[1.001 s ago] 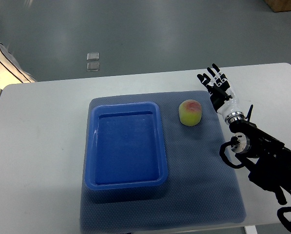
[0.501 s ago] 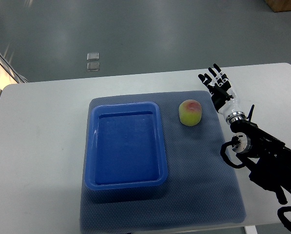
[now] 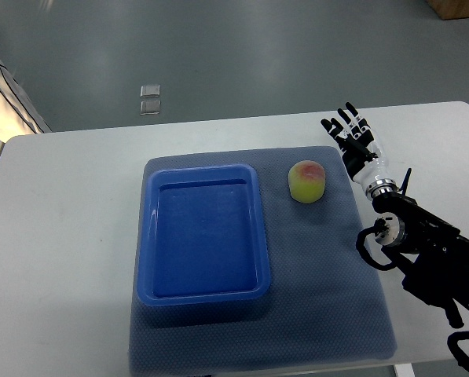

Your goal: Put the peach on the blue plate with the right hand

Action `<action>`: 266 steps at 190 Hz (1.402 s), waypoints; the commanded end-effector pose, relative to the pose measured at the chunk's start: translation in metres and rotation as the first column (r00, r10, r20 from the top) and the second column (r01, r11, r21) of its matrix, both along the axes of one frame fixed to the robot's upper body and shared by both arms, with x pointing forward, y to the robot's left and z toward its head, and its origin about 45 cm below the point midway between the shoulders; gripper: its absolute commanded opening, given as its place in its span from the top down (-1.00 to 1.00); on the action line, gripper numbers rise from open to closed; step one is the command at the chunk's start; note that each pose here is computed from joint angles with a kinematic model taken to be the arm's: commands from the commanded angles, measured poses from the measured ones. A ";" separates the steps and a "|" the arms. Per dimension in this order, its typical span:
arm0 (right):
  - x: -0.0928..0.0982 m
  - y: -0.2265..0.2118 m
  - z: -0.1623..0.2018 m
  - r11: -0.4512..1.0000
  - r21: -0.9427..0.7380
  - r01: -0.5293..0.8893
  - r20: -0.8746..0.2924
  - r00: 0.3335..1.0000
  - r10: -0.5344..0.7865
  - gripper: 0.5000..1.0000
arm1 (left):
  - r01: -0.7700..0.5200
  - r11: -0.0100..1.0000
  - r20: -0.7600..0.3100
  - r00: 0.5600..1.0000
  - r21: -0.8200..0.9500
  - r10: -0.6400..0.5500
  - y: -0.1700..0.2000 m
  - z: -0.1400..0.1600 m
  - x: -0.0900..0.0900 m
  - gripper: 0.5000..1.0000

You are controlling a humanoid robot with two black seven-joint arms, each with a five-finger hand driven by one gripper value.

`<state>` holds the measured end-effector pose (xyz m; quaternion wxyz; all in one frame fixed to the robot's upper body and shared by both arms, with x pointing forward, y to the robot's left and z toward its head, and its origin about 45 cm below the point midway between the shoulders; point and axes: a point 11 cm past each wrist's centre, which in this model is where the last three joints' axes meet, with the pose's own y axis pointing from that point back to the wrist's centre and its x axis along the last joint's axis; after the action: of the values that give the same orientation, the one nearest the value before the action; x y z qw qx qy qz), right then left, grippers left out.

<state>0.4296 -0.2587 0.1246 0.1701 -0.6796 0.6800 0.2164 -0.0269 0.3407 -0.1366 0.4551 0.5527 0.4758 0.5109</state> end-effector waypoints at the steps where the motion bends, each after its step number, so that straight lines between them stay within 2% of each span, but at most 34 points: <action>1: 0.000 -0.002 0.000 1.000 -0.003 0.003 -0.001 1.000 -0.003 -0.72 | 0.001 1.000 0.001 1.000 -0.001 -0.001 0.000 0.000 0.001 -1.00; 106: 0.002 -0.015 0.004 0.999 -0.037 0.008 0.008 1.000 -0.007 -0.71 | 0.001 1.000 0.001 1.000 -0.003 -0.001 -0.001 0.000 0.001 -1.00; 134: 0.015 -0.023 0.025 0.997 -0.081 0.001 0.050 0.999 0.003 -0.72 | 0.001 1.000 0.001 1.000 -0.003 -0.001 -0.001 0.000 0.001 -1.00; 158: 0.019 -0.043 0.037 0.982 -0.189 -0.008 0.074 0.997 0.022 -0.72 | 0.001 1.000 0.001 1.000 -0.003 -0.001 -0.001 0.000 0.001 -1.00; 181: 0.025 -0.042 0.050 0.921 -0.378 -0.088 0.095 0.987 0.133 -0.71 | 0.001 1.000 0.001 1.000 -0.003 -0.001 -0.001 0.000 0.001 -1.00; 212: 0.034 -0.046 0.075 0.701 -0.688 -0.185 0.071 0.945 0.319 -0.72 | 0.001 1.000 0.001 1.000 -0.003 -0.001 -0.001 0.000 0.001 -1.00; 241: 0.037 -0.038 0.096 0.293 -0.922 -0.254 -0.064 0.845 0.531 -0.71 | 0.001 1.000 0.001 1.000 -0.003 -0.001 -0.001 0.000 0.001 -1.00; 266: 0.034 -0.032 0.116 -0.055 -0.972 -0.229 -0.210 0.737 0.642 -0.71 | 0.001 1.000 0.001 1.000 -0.001 -0.001 0.000 0.000 0.001 -1.00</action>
<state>0.4663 -0.2958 0.2256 -0.2237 -0.8272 0.4392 -0.2698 -0.0264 0.3399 -0.1367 0.4561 0.5522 0.4760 0.5104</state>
